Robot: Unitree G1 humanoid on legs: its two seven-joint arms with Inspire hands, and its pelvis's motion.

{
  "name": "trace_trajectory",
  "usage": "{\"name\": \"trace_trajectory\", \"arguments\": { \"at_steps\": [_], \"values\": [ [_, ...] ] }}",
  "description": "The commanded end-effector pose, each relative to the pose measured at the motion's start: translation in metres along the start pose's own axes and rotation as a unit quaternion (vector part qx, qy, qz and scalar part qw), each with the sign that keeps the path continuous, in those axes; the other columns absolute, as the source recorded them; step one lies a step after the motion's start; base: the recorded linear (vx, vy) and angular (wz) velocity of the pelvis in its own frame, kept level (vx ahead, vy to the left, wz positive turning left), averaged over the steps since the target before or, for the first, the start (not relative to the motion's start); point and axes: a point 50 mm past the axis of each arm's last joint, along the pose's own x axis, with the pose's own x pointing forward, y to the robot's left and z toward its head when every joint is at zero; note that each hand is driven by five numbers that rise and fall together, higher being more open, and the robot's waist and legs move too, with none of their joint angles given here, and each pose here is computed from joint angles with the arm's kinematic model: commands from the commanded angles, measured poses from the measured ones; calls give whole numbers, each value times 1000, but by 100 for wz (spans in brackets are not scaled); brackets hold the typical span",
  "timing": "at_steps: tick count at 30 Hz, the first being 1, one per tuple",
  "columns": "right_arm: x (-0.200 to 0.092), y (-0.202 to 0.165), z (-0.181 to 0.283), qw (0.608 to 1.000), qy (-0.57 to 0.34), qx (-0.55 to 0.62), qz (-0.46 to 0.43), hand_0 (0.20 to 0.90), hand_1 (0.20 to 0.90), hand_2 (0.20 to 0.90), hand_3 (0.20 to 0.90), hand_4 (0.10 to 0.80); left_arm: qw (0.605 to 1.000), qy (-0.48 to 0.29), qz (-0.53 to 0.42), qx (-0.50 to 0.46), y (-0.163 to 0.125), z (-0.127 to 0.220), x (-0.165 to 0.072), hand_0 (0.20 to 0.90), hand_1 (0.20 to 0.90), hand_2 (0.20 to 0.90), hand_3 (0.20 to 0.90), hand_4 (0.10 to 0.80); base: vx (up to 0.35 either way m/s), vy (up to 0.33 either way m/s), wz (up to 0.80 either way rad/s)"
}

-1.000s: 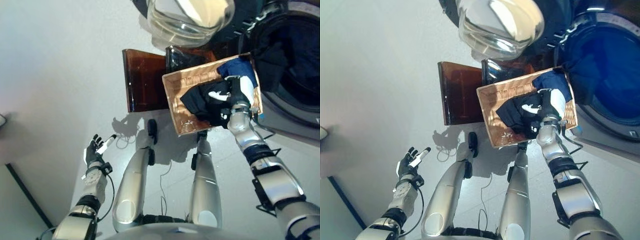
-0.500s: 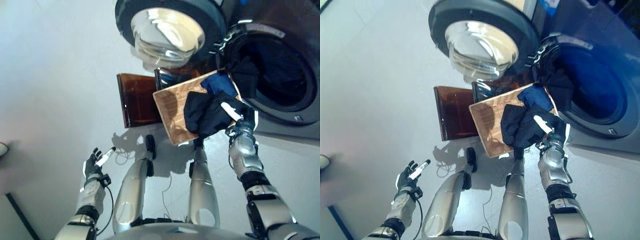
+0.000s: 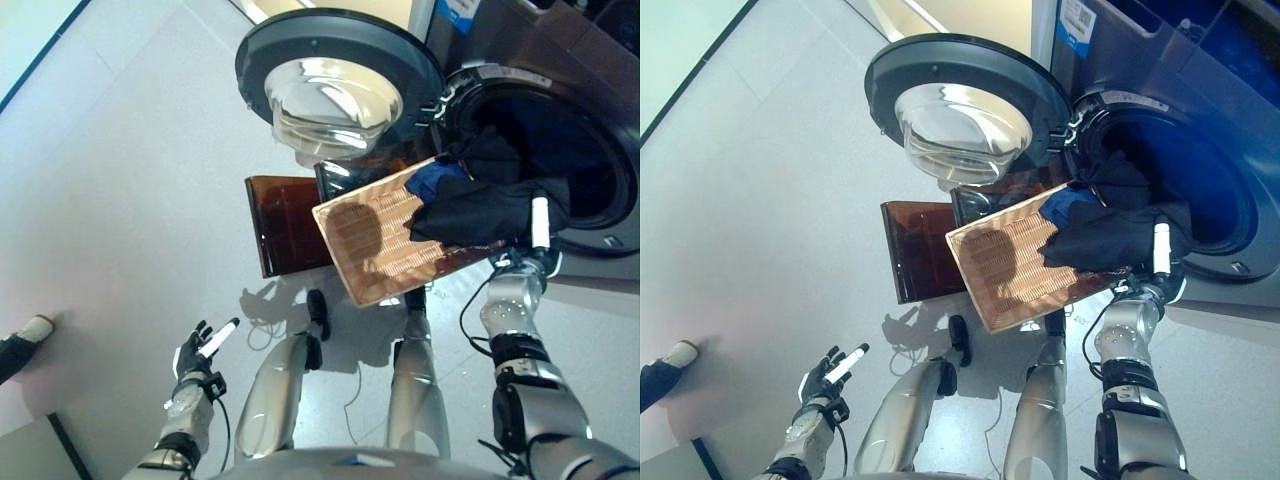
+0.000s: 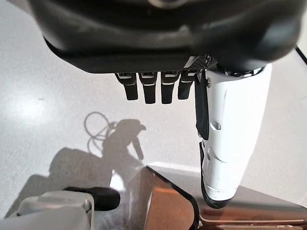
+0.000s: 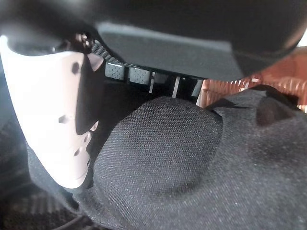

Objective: Pick up the clothes and place them into the washing machine

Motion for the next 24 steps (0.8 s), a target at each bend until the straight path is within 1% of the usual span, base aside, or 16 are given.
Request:
{"name": "trace_trajectory", "arguments": {
  "at_steps": [1, 5, 7, 14, 15, 19, 24],
  "values": [
    [13, 40, 63, 988, -125, 70, 65, 200, 200, 200, 200, 300, 1000, 13, 26, 12, 20, -12, -5, 900, 900, 900, 900, 800, 4, 5, -4],
    [17, 47, 73, 984, -137, 93, 60, 200, 200, 200, 200, 300, 1000, 13, 19, 15, 17, -13, -6, 900, 900, 900, 900, 800, -3, 3, -2],
    [20, 57, 82, 980, -147, 123, 57, 200, 200, 200, 200, 300, 1000, 14, 9, 19, 15, -14, -7, 900, 900, 900, 900, 800, 14, 5, -2],
    [27, 77, 109, 975, -172, 129, 60, 200, 200, 200, 200, 300, 1000, 14, -5, 27, 10, -15, -7, 900, 900, 900, 900, 800, 5, -1, -4],
    [29, 85, 122, 972, -185, 130, 63, 200, 200, 200, 200, 300, 999, 17, -7, 31, 11, -17, -8, 900, 900, 900, 900, 800, 16, 12, -4],
    [30, 101, 147, 968, -207, 116, 77, 200, 200, 200, 200, 300, 999, 19, -10, 38, 13, -19, -9, 900, 900, 900, 900, 800, 14, 12, -5],
    [22, 142, 192, 953, -249, 124, 118, 200, 200, 200, 200, 300, 999, 21, -14, 48, 15, -19, -9, 900, 900, 900, 900, 800, 12, -4, -4]
  ]
}}
